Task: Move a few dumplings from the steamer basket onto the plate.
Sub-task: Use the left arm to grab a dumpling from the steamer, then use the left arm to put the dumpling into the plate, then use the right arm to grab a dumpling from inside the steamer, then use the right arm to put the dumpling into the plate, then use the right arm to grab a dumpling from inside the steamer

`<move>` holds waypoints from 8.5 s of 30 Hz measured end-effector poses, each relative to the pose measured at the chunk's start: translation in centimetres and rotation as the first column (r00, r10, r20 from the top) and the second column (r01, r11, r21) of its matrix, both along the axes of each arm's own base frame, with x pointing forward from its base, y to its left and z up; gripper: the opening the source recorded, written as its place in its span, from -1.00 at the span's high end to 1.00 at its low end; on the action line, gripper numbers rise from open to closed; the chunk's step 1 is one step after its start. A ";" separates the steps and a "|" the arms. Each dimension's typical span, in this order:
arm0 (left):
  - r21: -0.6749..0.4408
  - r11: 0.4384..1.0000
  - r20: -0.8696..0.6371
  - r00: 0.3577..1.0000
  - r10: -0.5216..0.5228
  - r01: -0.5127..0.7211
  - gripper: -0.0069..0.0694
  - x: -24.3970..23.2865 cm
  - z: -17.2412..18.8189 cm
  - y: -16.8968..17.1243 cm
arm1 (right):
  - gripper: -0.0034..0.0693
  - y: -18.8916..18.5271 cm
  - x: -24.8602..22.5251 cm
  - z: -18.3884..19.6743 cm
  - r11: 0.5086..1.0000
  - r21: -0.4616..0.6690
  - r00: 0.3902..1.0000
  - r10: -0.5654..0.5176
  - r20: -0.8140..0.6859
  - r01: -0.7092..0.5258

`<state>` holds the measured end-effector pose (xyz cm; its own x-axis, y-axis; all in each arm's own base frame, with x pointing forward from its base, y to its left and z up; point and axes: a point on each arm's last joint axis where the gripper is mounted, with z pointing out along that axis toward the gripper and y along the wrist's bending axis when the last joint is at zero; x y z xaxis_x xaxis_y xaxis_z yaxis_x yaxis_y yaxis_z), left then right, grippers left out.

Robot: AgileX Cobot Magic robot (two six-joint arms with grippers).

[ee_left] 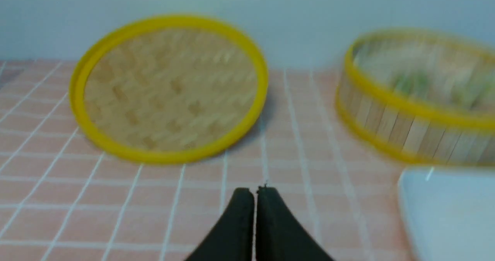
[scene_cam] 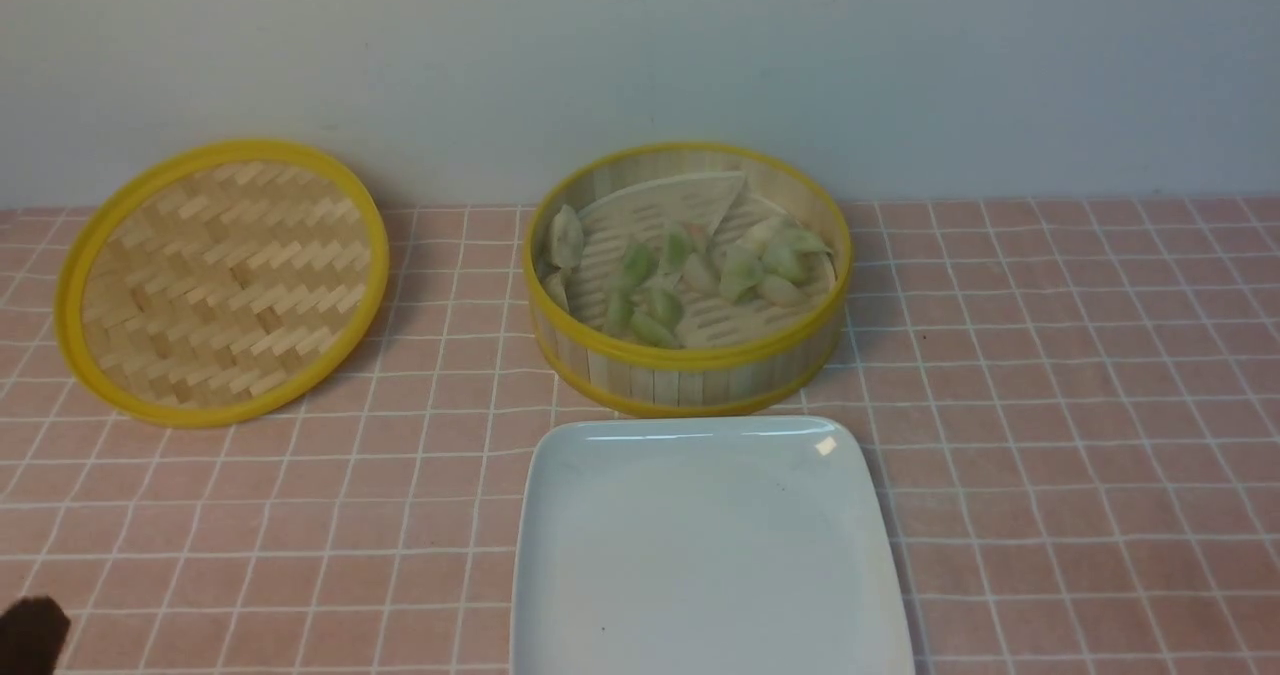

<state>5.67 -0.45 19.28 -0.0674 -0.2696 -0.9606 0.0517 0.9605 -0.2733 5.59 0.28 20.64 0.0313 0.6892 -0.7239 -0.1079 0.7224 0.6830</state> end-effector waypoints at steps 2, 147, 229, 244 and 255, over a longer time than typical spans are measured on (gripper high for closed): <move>-0.142 0.990 0.063 0.998 0.014 -0.005 0.84 0.0 0.7 0.1 | 0.95 0.0 0.0 0.0 1.000 0.006 1.000 0.000 0.000 0.000; 0.067 0.795 -0.863 0.434 -0.256 0.603 0.84 16.7 19.1 -13.0 | 0.35 16.6 39.7 4.0 0.295 -0.298 0.375 0.253 -0.892 -0.908; 0.131 0.800 -0.823 0.515 -0.242 0.585 0.84 13.8 20.8 -10.8 | -0.04 23.3 26.0 -0.6 0.262 0.051 -0.004 0.174 -0.985 -0.964; 0.145 0.801 -0.822 0.521 -0.230 0.581 0.84 13.9 20.8 -10.7 | -0.60 21.1 38.4 4.5 0.387 -0.310 0.399 0.178 -0.899 -0.869; 0.145 0.801 -0.822 0.521 -0.230 0.581 0.84 13.9 20.8 -10.7 | -0.59 21.4 44.1 -1.7 0.451 -0.280 0.384 0.155 -0.910 -0.847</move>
<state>19.53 -11.12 40.05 -0.7918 0.3314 -0.5130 0.4148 0.9083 -0.0534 49.71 21.65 18.90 -0.8376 -0.3208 -0.4423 -0.4031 0.9093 0.1039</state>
